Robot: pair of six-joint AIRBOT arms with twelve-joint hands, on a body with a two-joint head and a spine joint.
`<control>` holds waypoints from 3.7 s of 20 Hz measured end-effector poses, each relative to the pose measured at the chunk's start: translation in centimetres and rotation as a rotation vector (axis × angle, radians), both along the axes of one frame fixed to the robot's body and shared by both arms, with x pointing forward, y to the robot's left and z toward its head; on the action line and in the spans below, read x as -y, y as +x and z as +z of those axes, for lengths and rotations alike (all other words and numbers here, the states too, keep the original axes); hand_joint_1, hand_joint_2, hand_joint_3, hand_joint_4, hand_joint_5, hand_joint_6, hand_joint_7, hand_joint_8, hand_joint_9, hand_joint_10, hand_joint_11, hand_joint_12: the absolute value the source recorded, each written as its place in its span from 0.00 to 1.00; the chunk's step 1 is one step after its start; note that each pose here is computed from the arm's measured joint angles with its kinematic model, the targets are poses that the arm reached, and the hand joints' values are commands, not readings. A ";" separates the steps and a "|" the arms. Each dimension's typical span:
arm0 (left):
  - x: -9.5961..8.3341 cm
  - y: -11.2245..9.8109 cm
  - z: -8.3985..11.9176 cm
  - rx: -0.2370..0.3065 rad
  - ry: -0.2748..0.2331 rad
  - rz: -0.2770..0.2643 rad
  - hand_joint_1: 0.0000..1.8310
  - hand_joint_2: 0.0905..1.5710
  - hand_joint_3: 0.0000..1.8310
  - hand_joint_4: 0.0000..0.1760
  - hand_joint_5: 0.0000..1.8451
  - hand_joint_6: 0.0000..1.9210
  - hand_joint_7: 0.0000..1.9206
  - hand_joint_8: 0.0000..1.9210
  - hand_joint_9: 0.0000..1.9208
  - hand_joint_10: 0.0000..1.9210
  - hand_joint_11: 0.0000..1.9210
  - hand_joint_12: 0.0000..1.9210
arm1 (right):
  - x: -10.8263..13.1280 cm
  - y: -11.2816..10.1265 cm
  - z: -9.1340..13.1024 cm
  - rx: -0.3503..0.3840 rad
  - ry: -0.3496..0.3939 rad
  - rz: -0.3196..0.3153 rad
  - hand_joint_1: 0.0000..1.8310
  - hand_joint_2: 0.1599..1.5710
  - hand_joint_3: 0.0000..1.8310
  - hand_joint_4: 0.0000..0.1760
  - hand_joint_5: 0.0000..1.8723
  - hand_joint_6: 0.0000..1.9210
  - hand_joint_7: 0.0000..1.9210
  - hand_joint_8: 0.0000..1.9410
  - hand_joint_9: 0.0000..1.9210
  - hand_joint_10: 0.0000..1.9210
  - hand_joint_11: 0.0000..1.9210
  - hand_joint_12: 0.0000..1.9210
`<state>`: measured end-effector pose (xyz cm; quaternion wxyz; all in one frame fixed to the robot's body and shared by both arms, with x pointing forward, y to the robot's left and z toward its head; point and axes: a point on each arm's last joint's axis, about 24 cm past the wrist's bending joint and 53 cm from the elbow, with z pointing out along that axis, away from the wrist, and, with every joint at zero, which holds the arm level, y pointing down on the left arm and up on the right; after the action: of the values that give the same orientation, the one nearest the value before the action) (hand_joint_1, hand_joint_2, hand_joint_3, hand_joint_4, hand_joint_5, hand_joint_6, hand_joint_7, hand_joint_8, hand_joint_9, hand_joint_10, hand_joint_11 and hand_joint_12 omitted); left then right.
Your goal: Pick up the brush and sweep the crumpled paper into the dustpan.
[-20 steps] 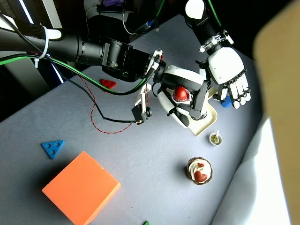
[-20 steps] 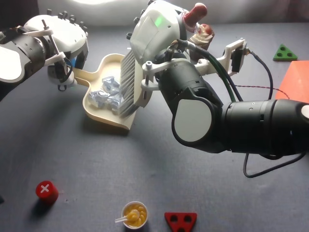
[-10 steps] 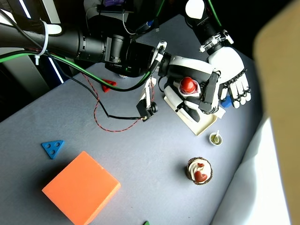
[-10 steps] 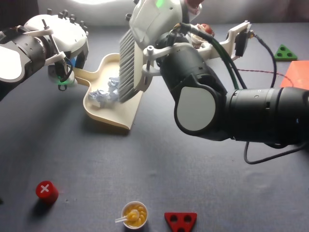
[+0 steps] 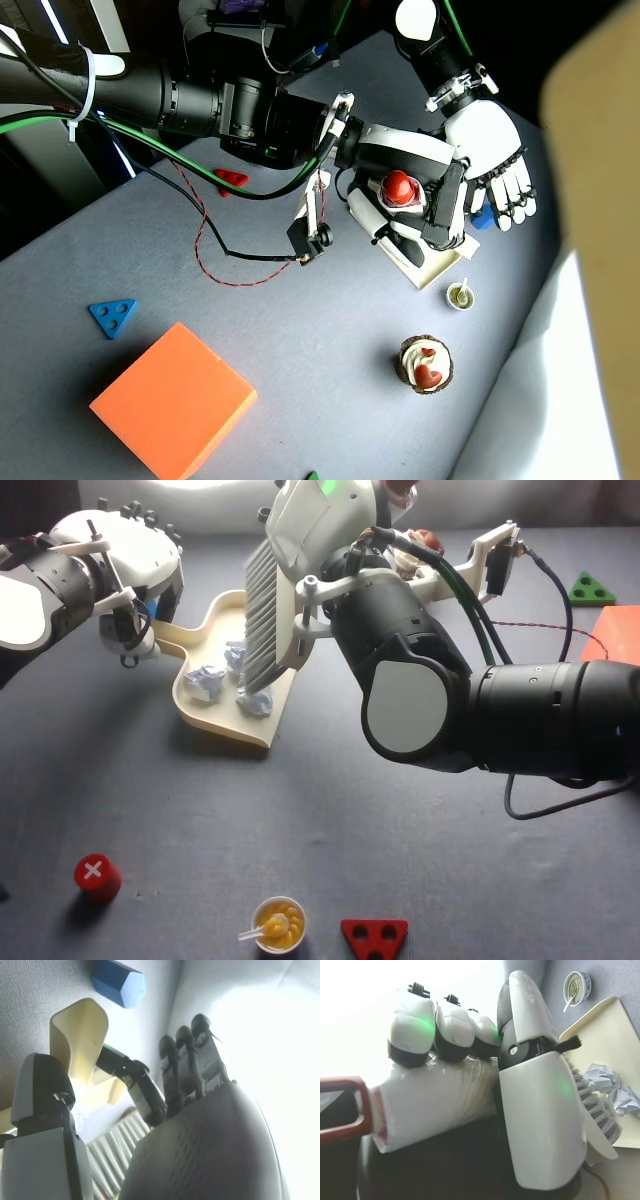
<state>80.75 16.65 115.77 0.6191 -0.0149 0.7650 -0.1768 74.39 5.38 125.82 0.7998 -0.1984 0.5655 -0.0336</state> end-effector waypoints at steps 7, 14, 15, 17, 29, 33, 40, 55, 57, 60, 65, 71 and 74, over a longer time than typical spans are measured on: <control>0.1 0.0 0.0 -0.001 -0.002 0.000 0.61 0.67 0.00 0.00 0.57 0.45 0.15 0.00 0.09 0.00 0.08 0.01 | 4.4 -0.6 1.2 -0.002 0.021 -0.013 0.83 0.76 0.00 1.00 0.54 1.00 0.66 1.00 0.74 1.00 0.81 1.00; 0.0 0.0 0.1 0.000 -0.004 0.000 0.61 0.68 0.00 0.00 0.56 0.47 0.15 0.00 0.10 0.00 0.09 0.01 | 12.7 -2.2 -0.4 -0.220 0.227 0.029 0.84 0.75 0.00 1.00 0.53 1.00 0.66 1.00 0.73 1.00 0.81 1.00; 0.0 0.0 0.1 0.000 -0.004 0.001 0.61 0.68 0.00 0.00 0.56 0.47 0.16 0.00 0.10 0.00 0.09 0.01 | 12.9 -2.5 -0.6 -0.245 0.256 0.042 0.84 0.76 0.00 1.00 0.53 1.00 0.65 1.00 0.72 1.00 0.80 1.00; 0.2 -0.1 0.1 0.000 -0.006 -0.003 0.61 0.67 0.00 0.00 0.57 0.46 0.15 0.00 0.10 0.00 0.08 0.01 | 12.6 -3.5 -1.8 -0.324 0.295 0.068 0.84 0.75 0.00 1.00 0.54 1.00 0.66 1.00 0.73 1.00 0.81 1.00; 0.3 -0.1 0.1 0.000 -0.007 -0.003 0.56 0.65 0.00 0.27 0.46 0.01 0.11 0.00 0.07 0.00 0.05 0.00 | 11.0 -5.7 -5.0 -0.380 0.190 0.092 0.83 0.75 0.00 1.00 0.53 1.00 0.65 1.00 0.72 1.00 0.80 1.00; 0.2 -0.1 0.2 0.001 -0.007 -0.002 0.54 0.63 0.00 0.41 0.44 0.00 0.10 0.00 0.07 0.00 0.06 0.00 | 11.2 -5.4 -4.8 -0.366 0.187 0.082 0.82 0.76 0.00 1.00 0.54 1.00 0.66 1.00 0.73 1.00 0.81 1.00; 0.3 -0.1 0.2 0.001 -0.007 -0.002 0.56 0.63 0.00 0.29 0.46 0.00 0.11 0.01 0.07 0.00 0.05 0.00 | 11.8 -5.3 -8.8 -0.560 0.336 0.063 0.85 0.73 0.00 0.90 0.52 1.00 0.60 1.00 0.68 1.00 0.75 1.00; 0.2 -0.1 0.2 -0.001 -0.023 0.002 0.54 0.64 0.00 0.39 0.46 0.00 0.10 0.00 0.08 0.00 0.06 0.01 | 11.0 -7.7 -13.3 -0.743 0.254 0.164 0.32 0.61 0.00 0.00 0.29 0.01 0.35 0.02 0.35 0.05 0.16 0.48; 0.4 -0.1 0.4 0.001 -0.028 -0.001 0.54 0.64 0.00 0.33 0.45 0.00 0.10 0.00 0.08 0.00 0.06 0.00 | 11.6 -7.5 -13.2 -0.739 0.231 0.153 0.29 0.59 0.00 0.00 0.24 0.00 0.31 0.00 0.31 0.00 0.19 0.32; 0.7 -0.1 0.9 0.009 -0.032 -0.006 0.54 0.64 0.00 0.35 0.46 0.00 0.10 0.00 0.08 0.00 0.06 0.01 | 12.4 -7.4 -13.4 -0.760 0.233 0.132 0.26 0.57 0.00 0.00 0.17 0.00 0.25 0.00 0.25 0.00 0.22 0.14; 1.3 -0.6 0.8 0.005 -0.034 -0.022 0.55 0.64 0.00 0.31 0.46 0.00 0.10 0.00 0.08 0.00 0.06 0.01 | 13.1 -7.8 -11.2 -0.720 0.259 0.132 0.20 0.54 0.00 0.00 0.15 0.00 0.20 0.00 0.21 0.00 0.22 0.04; 1.9 -1.0 0.5 -0.008 -0.050 -0.030 0.53 0.63 0.00 0.41 0.45 0.00 0.11 0.00 0.08 0.00 0.06 0.00 | 14.4 -9.6 -3.5 -0.396 0.219 0.233 0.18 0.54 0.00 0.00 0.15 0.01 0.18 0.00 0.19 0.00 0.20 0.02; 2.1 -1.1 0.3 -0.013 -0.060 -0.031 0.53 0.64 0.00 0.40 0.43 0.00 0.10 0.00 0.07 0.00 0.06 0.00 | 14.4 -11.6 -2.2 -0.387 0.287 0.354 0.18 0.55 0.00 0.00 0.13 0.00 0.16 0.00 0.16 0.00 0.18 0.01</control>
<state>79.65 14.56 116.11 0.6104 -0.0227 0.7637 -0.2090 62.78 -9.05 123.61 0.6904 -0.1815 0.6632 0.2251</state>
